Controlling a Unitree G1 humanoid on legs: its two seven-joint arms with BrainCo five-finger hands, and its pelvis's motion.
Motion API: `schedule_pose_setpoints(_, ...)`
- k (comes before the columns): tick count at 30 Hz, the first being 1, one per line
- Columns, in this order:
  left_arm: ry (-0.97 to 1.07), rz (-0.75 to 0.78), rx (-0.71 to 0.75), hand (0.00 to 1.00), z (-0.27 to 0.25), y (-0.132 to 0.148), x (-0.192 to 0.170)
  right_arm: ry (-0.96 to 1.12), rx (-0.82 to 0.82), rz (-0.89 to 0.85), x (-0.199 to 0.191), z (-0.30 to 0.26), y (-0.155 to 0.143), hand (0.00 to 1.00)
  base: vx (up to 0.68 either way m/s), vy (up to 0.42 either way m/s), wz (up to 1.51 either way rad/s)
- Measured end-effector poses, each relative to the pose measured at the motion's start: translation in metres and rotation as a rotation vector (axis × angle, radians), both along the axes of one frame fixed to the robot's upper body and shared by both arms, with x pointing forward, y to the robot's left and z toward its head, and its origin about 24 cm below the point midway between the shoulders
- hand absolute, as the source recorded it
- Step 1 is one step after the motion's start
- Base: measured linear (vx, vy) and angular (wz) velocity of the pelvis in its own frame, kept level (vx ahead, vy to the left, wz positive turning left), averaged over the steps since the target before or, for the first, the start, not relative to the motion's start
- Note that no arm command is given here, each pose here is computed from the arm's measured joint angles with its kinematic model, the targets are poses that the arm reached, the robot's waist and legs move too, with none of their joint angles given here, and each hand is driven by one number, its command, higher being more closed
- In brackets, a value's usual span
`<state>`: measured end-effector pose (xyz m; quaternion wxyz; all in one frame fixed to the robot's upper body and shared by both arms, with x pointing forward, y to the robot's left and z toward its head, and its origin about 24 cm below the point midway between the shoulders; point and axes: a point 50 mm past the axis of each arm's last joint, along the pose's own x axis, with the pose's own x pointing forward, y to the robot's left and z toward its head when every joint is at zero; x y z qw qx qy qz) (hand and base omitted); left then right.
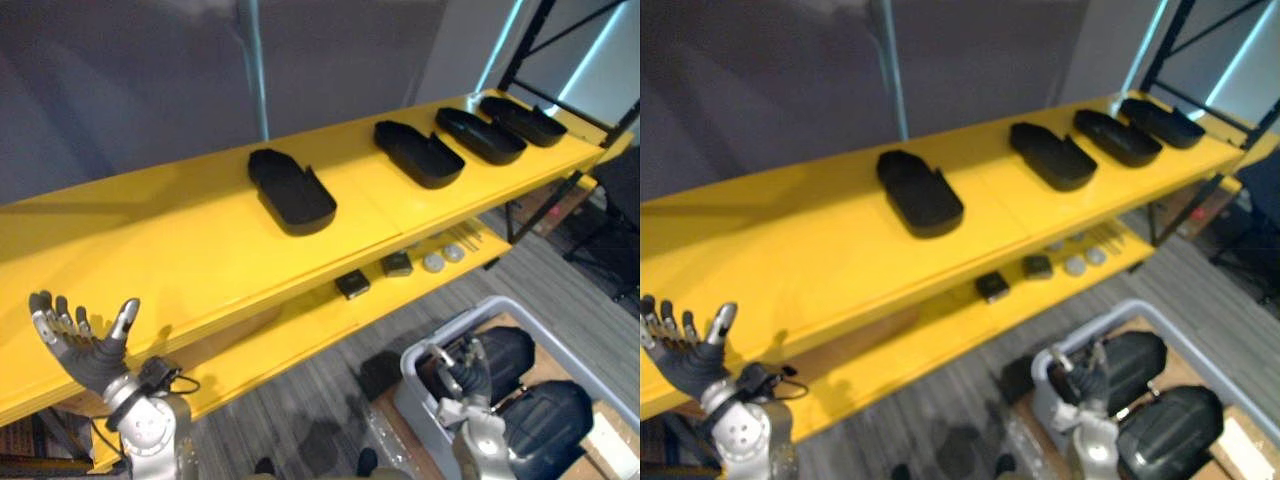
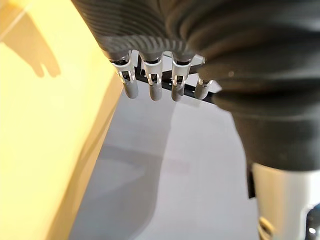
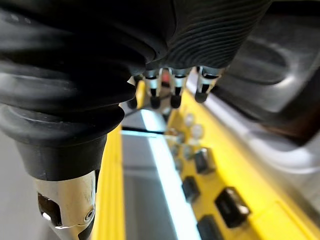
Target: Walk over and take plastic housings, then place them on the shelf
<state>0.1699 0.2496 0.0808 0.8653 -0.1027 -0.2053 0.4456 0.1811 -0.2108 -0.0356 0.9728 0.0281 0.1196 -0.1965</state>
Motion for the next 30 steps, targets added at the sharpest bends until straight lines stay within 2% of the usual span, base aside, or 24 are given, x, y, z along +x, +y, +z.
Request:
schedule_pose_setpoints(8,0.042,0.048,0.01,0.0,-0.004,0.006,-0.03,-0.038,-0.008,0.12,0.011,0.008,0.005,0.0,0.07,-0.089,-0.29)
schedule_pose_setpoints(12,0.003,-0.115,0.091,0.0,0.006,-0.004,-0.019,-0.074,-0.036,0.067,0.013,0.017,0.001,0.0,-0.01,-0.033,-0.48)
schedule_pose_setpoints(19,-0.154,-0.323,0.098,0.0,0.027,-0.035,0.016,-0.244,-0.051,-0.045,-0.001,0.05,-0.022,0.0,-0.02,0.044,-0.78)
schedule_pose_setpoints(21,-0.164,-0.338,0.074,0.0,0.028,-0.041,0.024,-0.259,-0.024,-0.05,-0.013,0.054,-0.026,0.0,-0.01,0.047,-0.8)
schedule_pose_setpoints(23,-0.165,-0.36,0.067,0.0,0.027,-0.047,0.026,-0.258,0.022,-0.025,-0.022,0.051,-0.022,0.0,-0.01,0.013,-0.47)
schedule_pose_setpoints(27,-0.188,-0.522,0.062,0.0,0.031,-0.076,0.034,-0.256,0.09,-0.026,-0.025,0.051,-0.005,0.0,-0.07,0.012,-0.3)
schedule_pose_setpoints(30,-0.208,-0.558,0.078,0.0,0.038,-0.08,0.032,-0.277,0.118,-0.05,-0.038,0.059,0.005,0.0,-0.19,-0.006,-0.6)
